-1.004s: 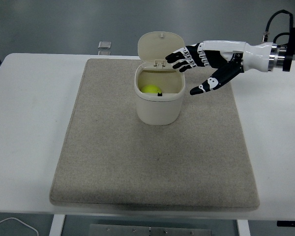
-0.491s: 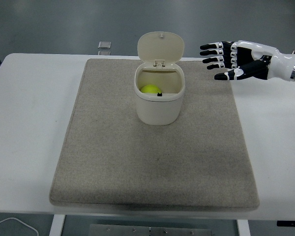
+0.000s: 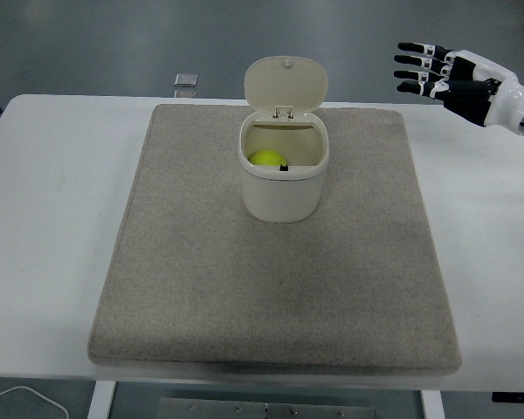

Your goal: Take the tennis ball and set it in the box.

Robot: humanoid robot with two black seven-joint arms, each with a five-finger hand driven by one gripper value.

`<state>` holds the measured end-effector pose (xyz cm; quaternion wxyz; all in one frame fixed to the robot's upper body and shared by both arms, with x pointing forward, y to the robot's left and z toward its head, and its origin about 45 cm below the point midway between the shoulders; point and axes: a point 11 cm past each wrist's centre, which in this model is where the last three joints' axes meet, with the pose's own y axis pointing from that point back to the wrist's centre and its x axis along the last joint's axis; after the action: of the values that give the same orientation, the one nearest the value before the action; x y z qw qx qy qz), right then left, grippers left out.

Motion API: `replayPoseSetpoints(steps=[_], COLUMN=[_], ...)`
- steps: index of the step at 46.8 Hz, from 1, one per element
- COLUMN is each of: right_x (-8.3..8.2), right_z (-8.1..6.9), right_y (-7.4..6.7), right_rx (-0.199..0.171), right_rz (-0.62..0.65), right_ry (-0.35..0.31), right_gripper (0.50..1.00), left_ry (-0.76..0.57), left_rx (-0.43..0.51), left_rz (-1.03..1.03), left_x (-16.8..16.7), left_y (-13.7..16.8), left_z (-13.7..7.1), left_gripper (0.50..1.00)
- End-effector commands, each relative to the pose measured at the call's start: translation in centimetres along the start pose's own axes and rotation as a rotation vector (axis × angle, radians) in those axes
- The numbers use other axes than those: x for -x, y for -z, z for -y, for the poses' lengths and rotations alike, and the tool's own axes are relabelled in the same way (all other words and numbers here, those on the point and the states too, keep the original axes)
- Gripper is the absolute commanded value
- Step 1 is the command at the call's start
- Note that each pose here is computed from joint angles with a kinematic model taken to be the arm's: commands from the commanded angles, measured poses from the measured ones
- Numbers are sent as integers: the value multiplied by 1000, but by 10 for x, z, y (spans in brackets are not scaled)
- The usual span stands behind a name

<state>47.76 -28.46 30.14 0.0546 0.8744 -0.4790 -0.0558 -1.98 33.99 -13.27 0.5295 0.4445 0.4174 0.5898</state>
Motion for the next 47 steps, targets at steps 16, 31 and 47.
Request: replayPoseSetpoints(steps=[16,31,47], right_x=[12,1,-1], right_z=[19,19,18], right_y=[-38,-32,-35], right_rx=[5,-53,-49], right_rz=[214,280,280], right_ry=[-148,-239,-261], right_gripper=[919,928,928], left_ry=[-1,-1,1], left_rx=[0,0,0], left_rz=[0,0,0], left_x=[0,0,0], left_y=[0,0,0], left_z=[0,0,0], left_gripper=[992,992,992])
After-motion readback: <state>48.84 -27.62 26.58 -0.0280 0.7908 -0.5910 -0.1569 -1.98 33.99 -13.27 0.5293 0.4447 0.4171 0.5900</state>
